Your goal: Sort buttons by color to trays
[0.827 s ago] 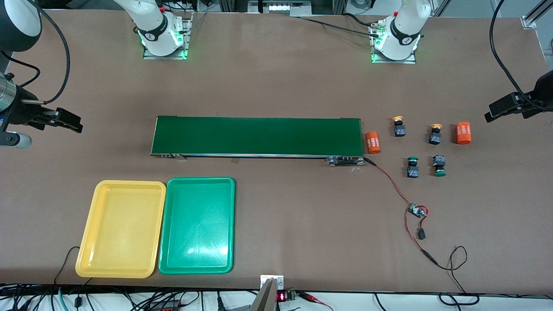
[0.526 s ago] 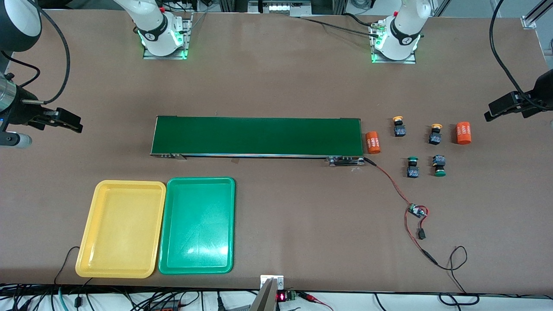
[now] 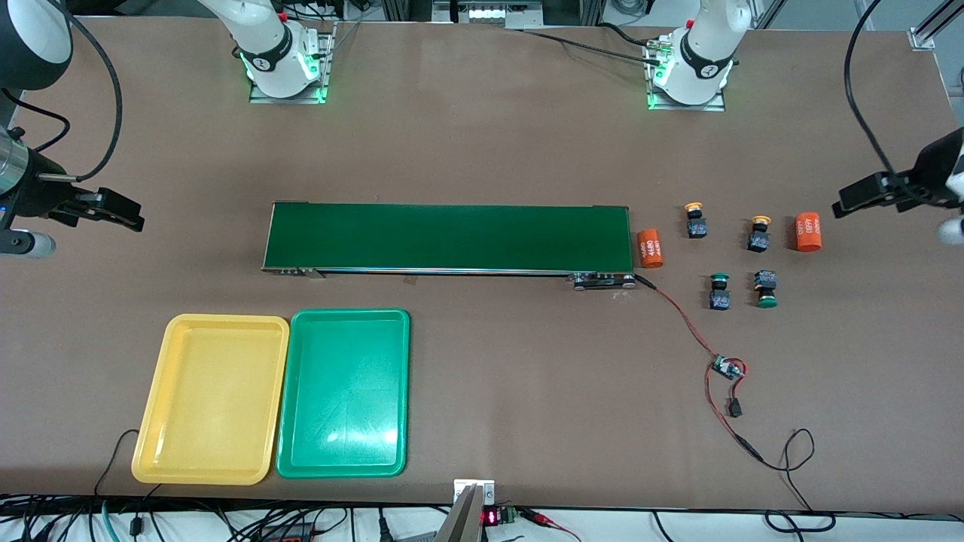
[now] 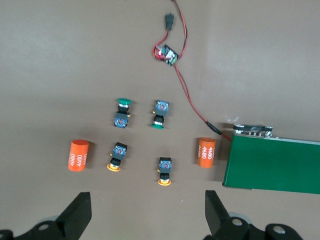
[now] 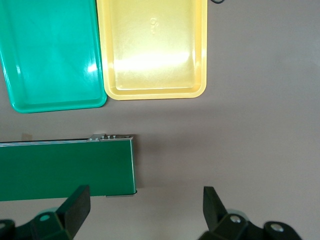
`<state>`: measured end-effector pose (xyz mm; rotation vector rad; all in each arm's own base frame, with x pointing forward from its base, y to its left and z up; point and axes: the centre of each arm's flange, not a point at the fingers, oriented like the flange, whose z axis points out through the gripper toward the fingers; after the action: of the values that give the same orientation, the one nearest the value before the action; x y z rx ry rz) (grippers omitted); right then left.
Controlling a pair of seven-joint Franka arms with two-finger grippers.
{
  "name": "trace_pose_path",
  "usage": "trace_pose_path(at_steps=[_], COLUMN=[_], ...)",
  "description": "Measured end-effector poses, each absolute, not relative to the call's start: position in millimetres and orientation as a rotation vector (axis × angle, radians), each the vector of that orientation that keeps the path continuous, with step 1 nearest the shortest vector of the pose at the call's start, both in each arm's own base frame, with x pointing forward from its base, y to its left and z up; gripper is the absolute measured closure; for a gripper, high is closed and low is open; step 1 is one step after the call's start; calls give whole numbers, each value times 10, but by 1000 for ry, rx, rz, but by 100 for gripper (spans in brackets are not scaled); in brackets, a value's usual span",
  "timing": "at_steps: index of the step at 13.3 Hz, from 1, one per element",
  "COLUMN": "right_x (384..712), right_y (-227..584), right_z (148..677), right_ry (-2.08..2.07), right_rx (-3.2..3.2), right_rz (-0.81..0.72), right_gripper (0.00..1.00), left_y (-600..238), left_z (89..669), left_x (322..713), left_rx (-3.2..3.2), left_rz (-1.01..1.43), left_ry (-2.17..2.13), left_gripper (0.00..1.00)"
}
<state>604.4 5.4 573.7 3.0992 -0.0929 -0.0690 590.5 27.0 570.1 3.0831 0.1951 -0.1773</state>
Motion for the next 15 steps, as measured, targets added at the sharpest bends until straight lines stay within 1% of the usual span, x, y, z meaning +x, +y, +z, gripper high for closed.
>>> trace_pose_path(at_steps=[2, 4, 6, 10, 15], right_x=[6045, 6059, 6084, 6149, 6146], right_y=[55, 56, 60, 65, 99], right_z=[5737, 5702, 5632, 5451, 5423], right_ry=[-93, -93, -75, -28, -16], right_rx=[3100, 3100, 3099, 3098, 3102], right_rz=[-69, -78, -97, -144, -163], right_gripper=[0, 0, 0, 0, 0], left_y=[94, -118, -299, -750, -1010], left_z=[5177, 4512, 3994, 3448, 2862], left_x=[6055, 6165, 6146, 5879, 5573], left_rx=[3078, 3077, 3074, 3061, 3040], left_rz=[-261, -311, -310, -365, -383], left_ry=[153, 108, 68, -46, -90], left_gripper=[0, 0, 0, 0, 0])
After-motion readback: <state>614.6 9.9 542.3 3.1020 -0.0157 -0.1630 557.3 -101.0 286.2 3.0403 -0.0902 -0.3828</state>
